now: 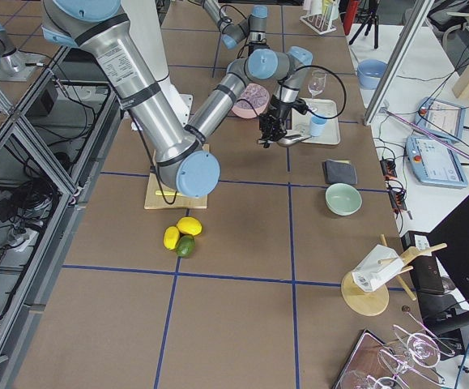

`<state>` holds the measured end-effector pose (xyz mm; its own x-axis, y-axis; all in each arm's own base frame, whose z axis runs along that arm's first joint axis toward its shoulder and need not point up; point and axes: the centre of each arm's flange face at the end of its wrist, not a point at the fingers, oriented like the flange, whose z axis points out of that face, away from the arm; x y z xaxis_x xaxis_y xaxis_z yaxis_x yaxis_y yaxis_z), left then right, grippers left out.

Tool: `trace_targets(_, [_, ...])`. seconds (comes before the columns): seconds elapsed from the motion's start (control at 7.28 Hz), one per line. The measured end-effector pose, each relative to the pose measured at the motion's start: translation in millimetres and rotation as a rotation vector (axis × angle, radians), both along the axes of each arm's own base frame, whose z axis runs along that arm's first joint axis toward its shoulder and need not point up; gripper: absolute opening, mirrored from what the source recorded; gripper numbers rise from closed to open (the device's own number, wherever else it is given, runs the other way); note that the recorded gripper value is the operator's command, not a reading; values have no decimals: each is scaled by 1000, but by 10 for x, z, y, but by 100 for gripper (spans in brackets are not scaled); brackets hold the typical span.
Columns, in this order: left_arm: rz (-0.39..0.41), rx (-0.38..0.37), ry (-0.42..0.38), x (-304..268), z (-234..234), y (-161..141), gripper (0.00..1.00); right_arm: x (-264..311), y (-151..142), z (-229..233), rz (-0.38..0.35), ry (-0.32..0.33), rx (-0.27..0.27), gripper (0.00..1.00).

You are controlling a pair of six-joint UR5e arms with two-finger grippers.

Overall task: Put ice in cup with scoop
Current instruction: 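Carry the empty scoop back toward its spot while the left arm withdraws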

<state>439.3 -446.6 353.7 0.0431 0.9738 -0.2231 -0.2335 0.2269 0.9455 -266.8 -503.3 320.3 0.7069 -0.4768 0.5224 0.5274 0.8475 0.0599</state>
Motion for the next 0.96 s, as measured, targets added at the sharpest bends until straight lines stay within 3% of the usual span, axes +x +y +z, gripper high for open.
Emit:
trace_targets(0.27, [-7, -2, -2, -28, 9, -31, 100, 236, 393, 598, 159, -56, -67, 0])
trace_targets(0.69, [-39, -21, -24, -194, 156, -138, 100, 426, 681, 1226, 333, -94, -121, 0])
trace_targets(0.96, [-136, -69, -96, -586, 537, -355, 100, 408, 800, 1534, 444, -122, -152, 0])
